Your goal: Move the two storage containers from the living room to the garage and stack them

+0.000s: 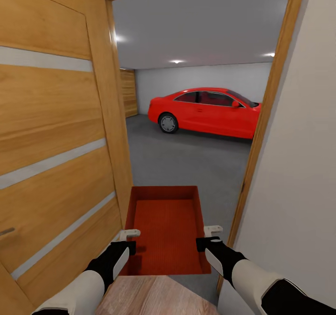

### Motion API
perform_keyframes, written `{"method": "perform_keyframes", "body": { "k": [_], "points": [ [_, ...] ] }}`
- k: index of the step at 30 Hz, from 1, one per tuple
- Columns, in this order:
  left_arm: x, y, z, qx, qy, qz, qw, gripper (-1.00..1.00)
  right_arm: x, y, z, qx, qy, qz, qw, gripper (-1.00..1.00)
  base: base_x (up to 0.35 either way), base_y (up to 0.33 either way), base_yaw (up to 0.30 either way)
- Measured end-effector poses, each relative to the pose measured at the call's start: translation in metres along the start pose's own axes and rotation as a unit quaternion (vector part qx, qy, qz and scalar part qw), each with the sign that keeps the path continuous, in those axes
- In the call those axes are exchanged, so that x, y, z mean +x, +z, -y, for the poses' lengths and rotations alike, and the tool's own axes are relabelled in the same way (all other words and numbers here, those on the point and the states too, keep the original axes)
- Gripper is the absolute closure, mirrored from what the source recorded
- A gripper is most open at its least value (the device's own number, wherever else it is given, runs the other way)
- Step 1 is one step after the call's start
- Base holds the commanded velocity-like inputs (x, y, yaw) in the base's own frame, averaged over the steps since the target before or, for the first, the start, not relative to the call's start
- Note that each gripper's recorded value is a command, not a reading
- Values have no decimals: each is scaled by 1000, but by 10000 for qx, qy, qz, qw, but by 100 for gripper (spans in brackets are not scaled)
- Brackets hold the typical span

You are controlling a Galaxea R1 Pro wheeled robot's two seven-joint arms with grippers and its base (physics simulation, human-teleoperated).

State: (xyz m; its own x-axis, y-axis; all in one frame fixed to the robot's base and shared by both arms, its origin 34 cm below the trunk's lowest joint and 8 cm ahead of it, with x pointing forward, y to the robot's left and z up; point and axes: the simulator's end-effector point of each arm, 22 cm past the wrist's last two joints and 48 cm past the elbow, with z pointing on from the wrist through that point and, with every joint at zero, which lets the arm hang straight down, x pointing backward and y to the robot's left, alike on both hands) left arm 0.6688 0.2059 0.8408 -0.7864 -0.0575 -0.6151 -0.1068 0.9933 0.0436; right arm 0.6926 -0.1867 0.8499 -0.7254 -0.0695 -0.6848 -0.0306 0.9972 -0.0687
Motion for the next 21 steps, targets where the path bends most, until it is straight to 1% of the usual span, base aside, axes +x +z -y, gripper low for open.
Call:
{"method": "perform_keyframes", "body": {
  "k": [5, 16, 21],
  "points": [
    [0, 0, 0, -1, -2, -1, 10000, 100, 0, 0, 0, 0, -2, 0, 10000, 100, 0, 0, -53],
    [0, 0, 0, 0, 1, -10, 10000, 100, 1, 0, 0, 0, 0, -10, 10000, 100, 0, 0, -157],
    [0, 0, 0, -1, 2, -10, 10000, 100, 1, 0, 0, -1, 0, -10, 10000, 100, 0, 0, -35]
  ]
}}
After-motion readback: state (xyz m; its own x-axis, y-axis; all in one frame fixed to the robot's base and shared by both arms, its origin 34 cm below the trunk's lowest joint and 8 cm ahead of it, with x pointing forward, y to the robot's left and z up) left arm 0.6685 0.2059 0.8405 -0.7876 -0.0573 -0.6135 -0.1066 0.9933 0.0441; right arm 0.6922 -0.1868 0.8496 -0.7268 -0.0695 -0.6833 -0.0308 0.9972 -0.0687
